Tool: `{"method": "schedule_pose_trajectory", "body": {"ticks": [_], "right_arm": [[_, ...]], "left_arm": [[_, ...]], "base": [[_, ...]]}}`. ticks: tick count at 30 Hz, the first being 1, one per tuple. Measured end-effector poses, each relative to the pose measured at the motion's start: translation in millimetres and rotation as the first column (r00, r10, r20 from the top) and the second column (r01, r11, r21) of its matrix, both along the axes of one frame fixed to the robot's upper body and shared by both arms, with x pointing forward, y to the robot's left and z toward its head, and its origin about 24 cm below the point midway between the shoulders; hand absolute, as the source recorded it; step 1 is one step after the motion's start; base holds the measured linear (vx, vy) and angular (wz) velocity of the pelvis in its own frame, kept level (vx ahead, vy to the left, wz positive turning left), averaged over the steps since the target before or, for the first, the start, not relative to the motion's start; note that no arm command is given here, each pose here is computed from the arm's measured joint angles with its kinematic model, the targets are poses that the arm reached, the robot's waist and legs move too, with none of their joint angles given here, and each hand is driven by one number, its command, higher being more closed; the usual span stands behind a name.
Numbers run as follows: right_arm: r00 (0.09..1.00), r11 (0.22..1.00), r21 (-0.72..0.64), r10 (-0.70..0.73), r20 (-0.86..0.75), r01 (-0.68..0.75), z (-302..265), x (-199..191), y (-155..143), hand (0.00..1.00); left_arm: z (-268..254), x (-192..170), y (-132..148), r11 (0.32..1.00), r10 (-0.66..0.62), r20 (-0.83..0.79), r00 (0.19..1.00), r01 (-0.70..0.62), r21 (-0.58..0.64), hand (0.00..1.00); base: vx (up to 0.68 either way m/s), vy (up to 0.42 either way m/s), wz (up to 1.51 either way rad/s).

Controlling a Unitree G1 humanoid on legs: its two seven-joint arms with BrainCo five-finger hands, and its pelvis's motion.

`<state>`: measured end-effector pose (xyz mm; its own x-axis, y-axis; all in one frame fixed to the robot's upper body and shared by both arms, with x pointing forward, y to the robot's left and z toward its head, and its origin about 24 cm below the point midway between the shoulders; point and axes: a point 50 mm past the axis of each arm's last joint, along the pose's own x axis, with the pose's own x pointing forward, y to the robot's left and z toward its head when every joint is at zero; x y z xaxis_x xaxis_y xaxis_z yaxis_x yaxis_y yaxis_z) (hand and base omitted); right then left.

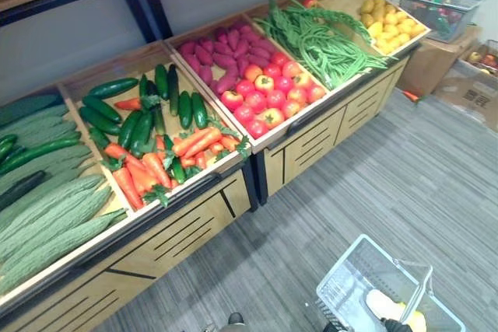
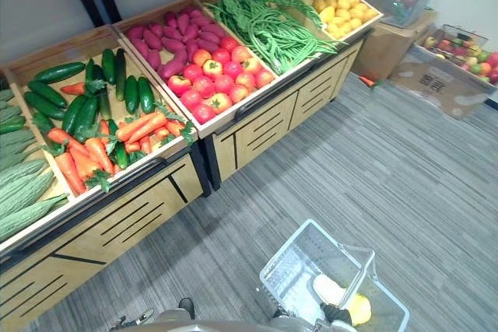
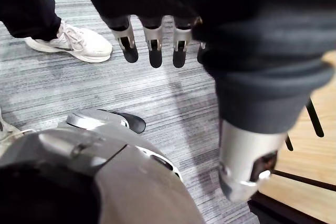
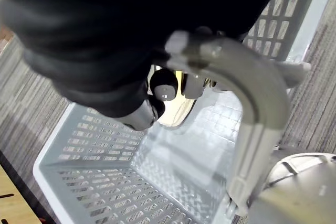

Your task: Pick vegetable in the basket

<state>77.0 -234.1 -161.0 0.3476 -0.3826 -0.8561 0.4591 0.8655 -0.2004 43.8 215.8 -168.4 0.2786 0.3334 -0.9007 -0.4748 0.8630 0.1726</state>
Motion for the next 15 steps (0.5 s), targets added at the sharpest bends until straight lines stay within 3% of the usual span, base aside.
{"method": "schedule_pose_trajectory", "body": {"ticks": [3,4,15], "right_arm": [[1.000,1.000,0.004,0.003,0.001,-0.003,0.1,-0.6,-1.0,1.00],[0.996,0.996,0.017,0.085,-0.004,-0.085,-1.0,3.0,6.8,1.00],[0.997,0.997,0.023,0.073,-0.002,-0.073,-1.1,2.1,6.7,1.00]], "left_arm": [[0.7,1.6,2.7,0.998,-0.059,-0.008,0.998,0.059,0.017,0.00],[2.0,0.0,12.2,0.984,-0.167,-0.047,0.985,0.169,0.048,0.00],[1.9,0.1,11.8,0.984,-0.170,-0.044,0.984,0.172,0.043,0.00]], "base": [[-0.07,0.048,-0.09],[-0.03,0.016,0.03],[0.00,-0.001,-0.06]]}}
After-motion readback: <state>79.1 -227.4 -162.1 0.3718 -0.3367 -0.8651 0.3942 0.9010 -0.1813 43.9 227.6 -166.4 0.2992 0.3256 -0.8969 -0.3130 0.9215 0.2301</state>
